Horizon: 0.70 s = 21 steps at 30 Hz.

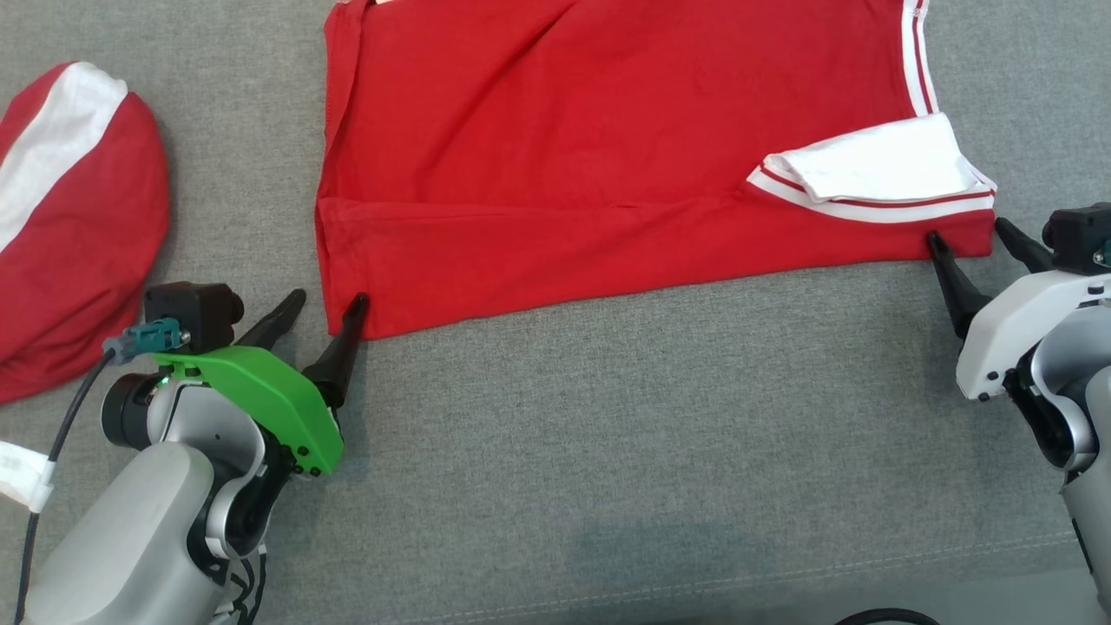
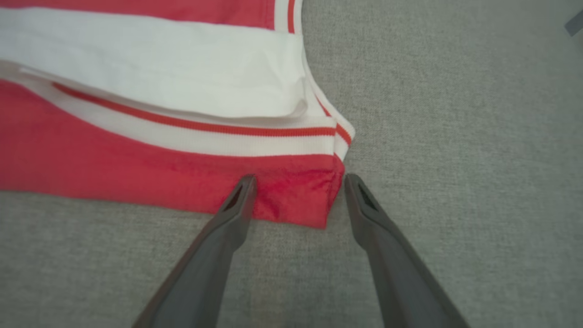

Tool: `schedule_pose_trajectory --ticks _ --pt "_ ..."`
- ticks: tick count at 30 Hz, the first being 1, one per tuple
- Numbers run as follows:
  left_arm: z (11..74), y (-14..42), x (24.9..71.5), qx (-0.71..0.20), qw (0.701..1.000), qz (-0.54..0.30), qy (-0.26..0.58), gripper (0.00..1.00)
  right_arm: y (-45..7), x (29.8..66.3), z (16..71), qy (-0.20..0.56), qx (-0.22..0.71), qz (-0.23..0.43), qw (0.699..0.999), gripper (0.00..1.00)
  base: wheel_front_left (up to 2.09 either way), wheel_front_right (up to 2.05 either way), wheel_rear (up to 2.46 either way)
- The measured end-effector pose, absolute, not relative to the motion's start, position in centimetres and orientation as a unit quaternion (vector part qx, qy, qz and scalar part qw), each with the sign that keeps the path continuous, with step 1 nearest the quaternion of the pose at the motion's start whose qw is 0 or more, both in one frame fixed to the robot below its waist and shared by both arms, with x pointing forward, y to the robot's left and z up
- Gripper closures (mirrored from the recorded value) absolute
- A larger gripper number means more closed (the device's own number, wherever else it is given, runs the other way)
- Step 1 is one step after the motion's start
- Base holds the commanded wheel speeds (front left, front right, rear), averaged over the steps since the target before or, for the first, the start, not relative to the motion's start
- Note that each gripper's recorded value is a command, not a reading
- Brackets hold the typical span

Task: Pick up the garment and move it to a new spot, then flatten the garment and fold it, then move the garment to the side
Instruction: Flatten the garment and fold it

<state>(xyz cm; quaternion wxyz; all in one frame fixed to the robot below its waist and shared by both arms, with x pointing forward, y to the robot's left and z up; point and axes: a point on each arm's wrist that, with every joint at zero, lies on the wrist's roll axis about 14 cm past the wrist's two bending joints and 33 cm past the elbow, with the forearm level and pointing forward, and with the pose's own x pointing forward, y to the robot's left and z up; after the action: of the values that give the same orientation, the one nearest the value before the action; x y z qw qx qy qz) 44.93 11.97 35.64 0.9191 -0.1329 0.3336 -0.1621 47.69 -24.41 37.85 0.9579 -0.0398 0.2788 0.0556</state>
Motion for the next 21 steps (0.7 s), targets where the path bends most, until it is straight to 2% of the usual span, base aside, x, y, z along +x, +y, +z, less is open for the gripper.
schedule_pose_trajectory --ticks 6,7,8,9,16,21 --pt "35.4 11.4 44.9 -0.133 0.912 -0.177 0.345 0.00 -24.2 47.3 37.2 0.303 -0.037 0.056 0.951 0.00 0.00 0.00 0.00" --pt "35.4 11.2 44.8 -0.133 0.910 -0.180 0.349 0.69 -24.1 47.2 37.0 0.309 -0.036 0.056 0.949 0.18 0.00 0.00 0.00" --pt "35.4 11.1 44.8 -0.136 0.907 -0.185 0.352 1.00 -24.1 47.2 37.0 0.311 -0.034 0.057 0.948 0.62 0.00 0.00 0.00" --pt "35.3 10.9 44.7 -0.140 0.904 -0.190 0.356 1.00 -24.0 47.3 37.0 0.313 -0.031 0.058 0.948 1.00 0.00 0.00 0.00" --pt "36.0 9.6 43.3 -0.156 0.886 -0.227 0.372 1.00 -22.8 46.8 37.5 0.350 -0.014 0.082 0.933 1.00 0.00 0.00 0.00" --pt "37.9 10.4 41.8 -0.156 0.887 -0.236 0.365 1.00 -23.3 44.4 38.2 0.411 0.010 0.096 0.907 1.00 0.00 0.00 0.00"
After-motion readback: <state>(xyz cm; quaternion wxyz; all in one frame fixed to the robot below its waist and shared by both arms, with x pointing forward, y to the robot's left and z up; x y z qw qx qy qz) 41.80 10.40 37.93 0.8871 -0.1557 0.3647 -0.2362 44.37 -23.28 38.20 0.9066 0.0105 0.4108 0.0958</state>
